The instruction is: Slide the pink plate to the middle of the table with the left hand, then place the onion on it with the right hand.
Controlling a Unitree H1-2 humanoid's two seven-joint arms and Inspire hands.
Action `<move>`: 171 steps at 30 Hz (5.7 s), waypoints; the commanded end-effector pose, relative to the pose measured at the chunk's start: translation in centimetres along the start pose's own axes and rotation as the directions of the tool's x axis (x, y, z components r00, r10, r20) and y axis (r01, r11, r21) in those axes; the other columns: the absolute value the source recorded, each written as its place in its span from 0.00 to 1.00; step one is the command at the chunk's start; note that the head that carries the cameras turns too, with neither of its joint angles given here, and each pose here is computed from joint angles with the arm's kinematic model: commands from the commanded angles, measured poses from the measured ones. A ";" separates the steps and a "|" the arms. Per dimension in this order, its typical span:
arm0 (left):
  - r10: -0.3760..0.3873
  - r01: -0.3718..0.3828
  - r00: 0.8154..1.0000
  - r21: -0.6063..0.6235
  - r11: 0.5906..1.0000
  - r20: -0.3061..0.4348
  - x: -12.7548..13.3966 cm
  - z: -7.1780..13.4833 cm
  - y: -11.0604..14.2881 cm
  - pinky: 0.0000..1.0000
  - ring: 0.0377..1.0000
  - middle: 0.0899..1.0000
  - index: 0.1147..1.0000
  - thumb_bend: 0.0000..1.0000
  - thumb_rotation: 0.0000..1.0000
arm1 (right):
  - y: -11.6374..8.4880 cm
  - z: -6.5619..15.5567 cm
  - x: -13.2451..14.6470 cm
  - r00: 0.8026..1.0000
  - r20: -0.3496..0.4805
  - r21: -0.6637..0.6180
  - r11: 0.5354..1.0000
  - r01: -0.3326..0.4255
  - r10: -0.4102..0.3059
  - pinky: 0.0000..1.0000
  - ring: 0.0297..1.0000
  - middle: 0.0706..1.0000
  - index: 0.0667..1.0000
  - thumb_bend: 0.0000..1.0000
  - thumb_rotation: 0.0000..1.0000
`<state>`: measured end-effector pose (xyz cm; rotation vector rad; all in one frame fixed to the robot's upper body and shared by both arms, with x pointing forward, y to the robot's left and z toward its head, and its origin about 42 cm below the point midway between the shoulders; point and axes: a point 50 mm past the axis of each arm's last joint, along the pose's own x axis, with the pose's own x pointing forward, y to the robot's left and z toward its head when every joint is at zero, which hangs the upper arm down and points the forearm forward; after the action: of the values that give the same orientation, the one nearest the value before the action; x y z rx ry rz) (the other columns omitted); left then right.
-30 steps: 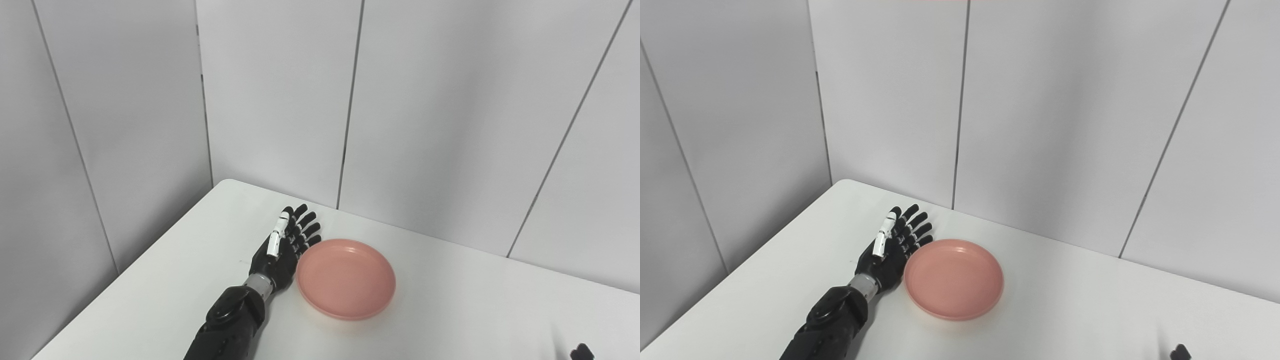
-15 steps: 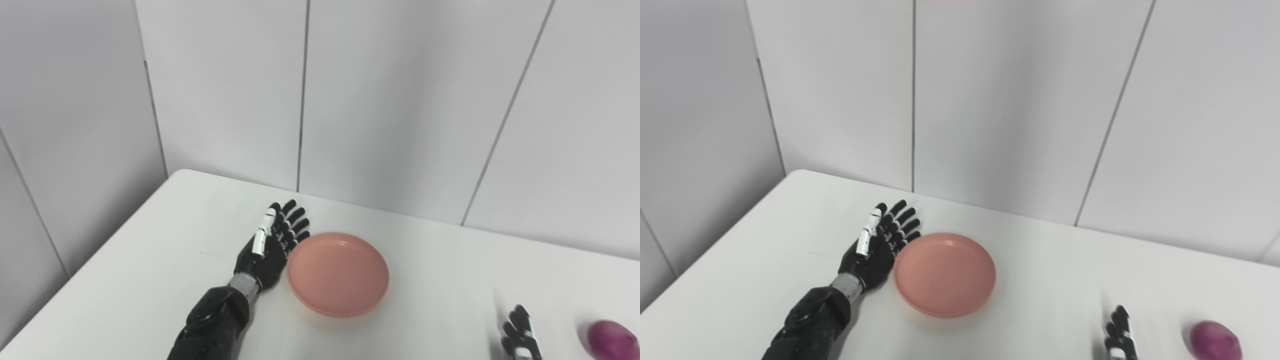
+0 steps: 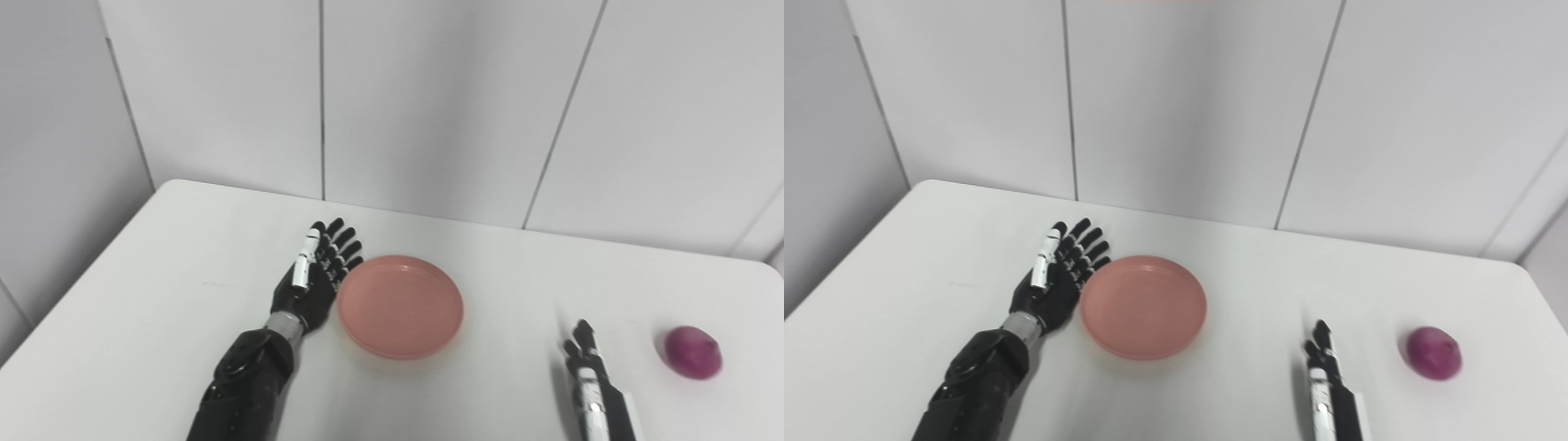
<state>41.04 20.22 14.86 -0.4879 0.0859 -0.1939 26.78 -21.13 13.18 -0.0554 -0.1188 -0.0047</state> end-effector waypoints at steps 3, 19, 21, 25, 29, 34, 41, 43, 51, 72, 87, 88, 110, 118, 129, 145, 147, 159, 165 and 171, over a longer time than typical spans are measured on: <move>-0.004 0.004 0.998 0.006 1.000 -0.069 -0.3 -1.2 -1.1 0.96 0.96 0.97 0.96 0.45 1.00 | 0.8 1.1 0.6 0.999 0.032 0.012 1.000 0.009 -0.009 1.00 0.97 0.98 0.99 0.18 1.00; -0.094 0.092 0.993 -0.026 0.995 -0.071 -1.5 -2.5 -4.9 0.95 0.96 0.97 0.95 0.45 1.00 | 2.6 1.9 0.8 0.999 0.025 0.016 1.000 0.022 -0.023 1.00 0.94 0.96 0.98 0.21 1.00; -0.112 0.110 0.991 -0.028 0.994 -0.079 -1.7 -2.6 -5.3 0.95 0.96 0.97 0.95 0.45 1.00 | 2.8 1.9 0.8 0.999 0.023 0.014 1.000 0.023 -0.023 1.00 0.94 0.96 0.98 0.21 1.00; -0.126 0.124 0.987 -0.023 0.992 -0.095 -2.0 -2.9 -5.9 0.94 0.95 0.96 0.95 0.44 1.00 | 3.0 2.1 0.9 1.000 0.018 0.019 1.000 0.020 -0.020 1.00 0.95 0.96 0.98 0.24 1.00; -0.123 0.123 0.987 -0.006 0.992 -0.101 -2.2 -3.2 -6.1 0.93 0.95 0.96 0.95 0.44 1.00 | 3.3 2.3 0.9 0.999 0.031 0.020 1.000 0.017 -0.018 1.00 0.95 0.97 0.99 0.30 1.00; -0.124 0.128 0.988 0.042 0.991 -0.096 -2.8 -3.3 -6.3 0.93 0.95 0.96 0.95 0.44 1.00 | 3.1 2.5 1.0 0.999 0.043 0.011 1.000 0.021 -0.021 1.00 0.95 0.96 0.99 0.27 1.00; -0.115 0.120 0.990 0.065 0.991 -0.081 -3.3 -3.5 -6.0 0.95 0.95 0.97 0.96 0.46 1.00 | 2.7 3.2 1.1 0.997 0.056 -0.006 0.999 0.045 -0.045 0.99 0.94 0.95 0.98 0.25 1.00; -0.109 0.114 0.991 0.072 0.991 -0.076 -3.5 -3.5 -6.0 0.95 0.95 0.97 0.96 0.46 1.00 | 2.3 3.8 1.2 0.996 0.073 -0.014 0.999 0.049 -0.048 0.99 0.94 0.95 0.97 0.23 1.00; -0.108 0.113 0.992 0.081 0.990 -0.066 -3.7 -3.8 -6.0 0.95 0.95 0.96 0.95 0.46 1.00 | 0.4 7.3 1.3 0.985 0.155 -0.134 0.987 0.093 -0.072 0.98 0.96 0.97 0.97 0.28 1.00; -0.115 0.119 0.991 0.061 0.991 -0.068 -3.9 -5.5 -5.3 0.92 0.93 0.94 0.94 0.46 1.00 | -9.9 15.2 3.8 0.948 0.305 -0.637 0.722 0.270 -0.086 0.83 0.89 0.91 0.92 0.60 0.97; -0.130 0.132 0.988 0.018 0.991 -0.083 -3.7 -6.1 -4.0 0.96 0.96 0.97 0.96 0.45 1.00 | -14.8 17.2 5.6 0.960 0.214 -0.832 0.481 0.276 -0.181 0.73 0.86 0.90 0.91 1.00 0.31; -0.127 0.129 0.988 0.017 0.992 -0.085 -3.7 -6.1 -3.9 0.96 0.96 0.97 0.96 0.45 1.00 | -15.1 17.1 5.7 0.960 0.206 -0.835 0.476 0.274 -0.190 0.73 0.85 0.90 0.91 1.00 0.31; -0.144 0.146 0.986 0.023 0.989 -0.085 -3.8 -6.5 -3.4 0.96 0.96 0.97 0.96 0.46 1.00 | -19.2 11.2 7.6 0.953 -0.027 -0.865 0.484 0.130 -0.302 0.81 0.90 0.93 0.94 1.00 0.37; -0.142 0.145 0.986 0.024 0.989 -0.088 -3.9 -6.6 -3.3 0.96 0.96 0.97 0.96 0.46 1.00 | -19.4 9.9 8.1 0.951 -0.100 -0.883 0.467 0.050 -0.293 0.80 0.90 0.93 0.94 1.00 0.44; -0.140 0.143 0.986 0.030 0.989 -0.092 -4.0 -6.6 -3.3 0.95 0.95 0.97 0.96 0.46 1.00 | -19.2 8.9 9.0 0.947 -0.182 -0.874 0.485 -0.033 -0.263 0.81 0.90 0.93 0.94 1.00 0.46; -0.137 0.139 0.986 0.021 0.990 -0.093 -4.1 -6.6 -3.4 0.95 0.95 0.97 0.96 0.46 1.00 | -19.3 8.2 10.6 0.951 -0.189 -0.865 0.500 -0.045 -0.243 0.80 0.88 0.90 0.90 1.00 0.42; -0.137 0.139 0.986 0.022 0.990 -0.093 -4.1 -6.6 -3.4 0.96 0.95 0.97 0.96 0.46 1.00 | -19.3 8.1 10.8 0.950 -0.194 -0.864 0.501 -0.048 -0.244 0.80 0.88 0.90 0.89 1.00 0.40; -0.140 0.142 0.986 0.018 0.990 -0.094 -4.1 -6.6 -3.5 0.96 0.96 0.97 0.96 0.46 1.00 | -20.1 9.0 11.2 0.941 -0.240 -0.866 0.491 -0.096 -0.239 0.77 0.86 0.88 0.88 1.00 0.30; -0.136 0.139 0.986 0.022 0.990 -0.095 -4.2 -6.5 -3.6 0.95 0.96 0.97 0.96 0.46 1.00 | -20.0 9.4 11.2 0.928 -0.291 -0.859 0.491 -0.147 -0.232 0.59 0.73 0.77 0.88 0.98 0.24; -0.136 0.139 0.986 0.021 0.990 -0.095 -4.2 -6.6 -3.6 0.96 0.96 0.97 0.96 0.47 1.00 | -19.7 9.4 11.2 0.921 -0.320 -0.855 0.486 -0.179 -0.223 0.71 0.79 0.82 0.84 0.96 0.21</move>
<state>36.39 14.68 13.01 -0.4638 0.0336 -0.3776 36.44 -40.32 23.70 -1.1080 0.3408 -0.0996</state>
